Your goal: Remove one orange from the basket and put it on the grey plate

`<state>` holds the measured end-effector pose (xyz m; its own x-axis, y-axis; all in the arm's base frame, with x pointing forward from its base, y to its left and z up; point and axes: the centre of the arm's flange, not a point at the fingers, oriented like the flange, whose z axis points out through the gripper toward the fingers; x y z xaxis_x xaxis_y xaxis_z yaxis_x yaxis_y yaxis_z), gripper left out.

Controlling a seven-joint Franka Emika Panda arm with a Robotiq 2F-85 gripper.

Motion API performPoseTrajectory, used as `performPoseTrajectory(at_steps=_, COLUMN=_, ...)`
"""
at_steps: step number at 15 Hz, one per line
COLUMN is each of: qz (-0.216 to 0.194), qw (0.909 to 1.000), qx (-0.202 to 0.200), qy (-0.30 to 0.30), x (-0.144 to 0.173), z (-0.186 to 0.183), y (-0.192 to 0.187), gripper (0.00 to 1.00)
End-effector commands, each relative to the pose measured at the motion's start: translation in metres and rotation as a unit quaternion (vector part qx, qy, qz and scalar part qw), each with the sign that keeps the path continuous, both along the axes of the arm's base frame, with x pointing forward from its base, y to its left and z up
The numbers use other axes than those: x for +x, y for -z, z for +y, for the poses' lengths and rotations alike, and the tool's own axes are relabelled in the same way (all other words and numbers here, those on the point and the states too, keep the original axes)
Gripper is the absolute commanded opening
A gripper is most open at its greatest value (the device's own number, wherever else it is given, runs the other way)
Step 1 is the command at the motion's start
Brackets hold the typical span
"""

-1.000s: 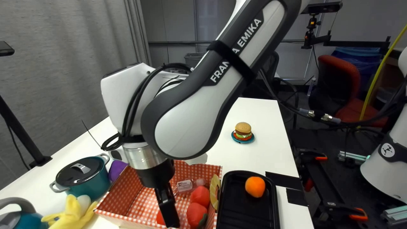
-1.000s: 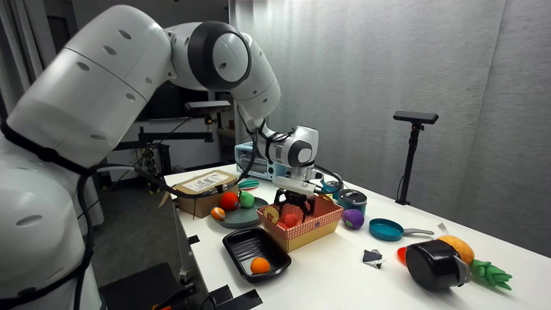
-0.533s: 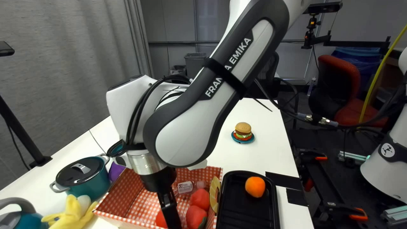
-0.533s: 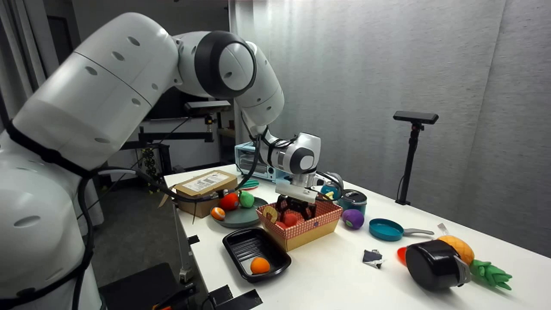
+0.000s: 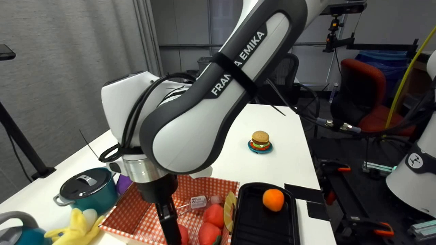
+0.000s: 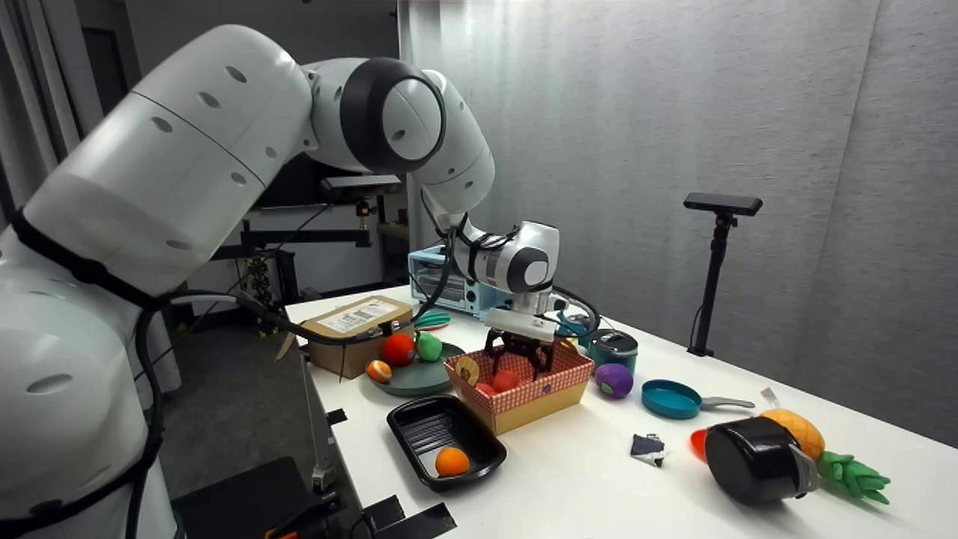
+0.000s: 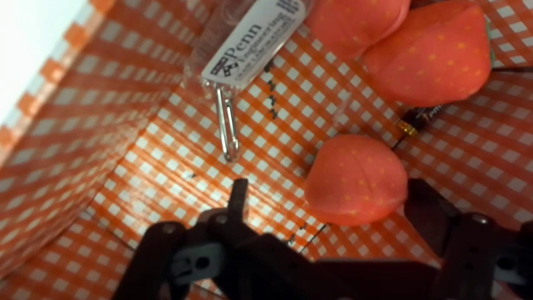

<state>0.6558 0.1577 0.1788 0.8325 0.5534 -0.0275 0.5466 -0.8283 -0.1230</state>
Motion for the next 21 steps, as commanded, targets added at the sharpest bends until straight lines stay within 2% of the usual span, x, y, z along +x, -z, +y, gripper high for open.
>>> performPoseTrajectory(at_steps=1, qz=-0.009, qw=0.9999, qx=0.012, qy=-0.008, x=0.014, z=0.009, y=-0.007, gripper=0.96)
performPoseTrajectory(at_steps=10, qz=0.007, qw=0.9999, qx=0.008, qy=0.014, x=0.012, z=-0.003, y=0.013, gripper=0.88)
performPoseTrajectory(at_steps=11, qz=0.008, qw=0.9998, qx=0.006, qy=0.015, x=0.012, z=-0.005, y=0.015, gripper=0.65)
performPoseTrajectory(at_steps=12, qz=0.008, qw=0.9998, qx=0.003, qy=0.02, x=0.013, z=-0.006, y=0.017, gripper=0.62)
performPoseTrajectory(at_steps=19, qz=0.007, qw=0.9998, qx=-0.004, qy=0.016, x=0.013, z=-0.007, y=0.02, gripper=0.09)
performPoseTrajectory(at_steps=21, qz=0.005, qw=0.9998, qx=-0.005, qy=0.017, x=0.014, z=-0.007, y=0.016, gripper=0.01)
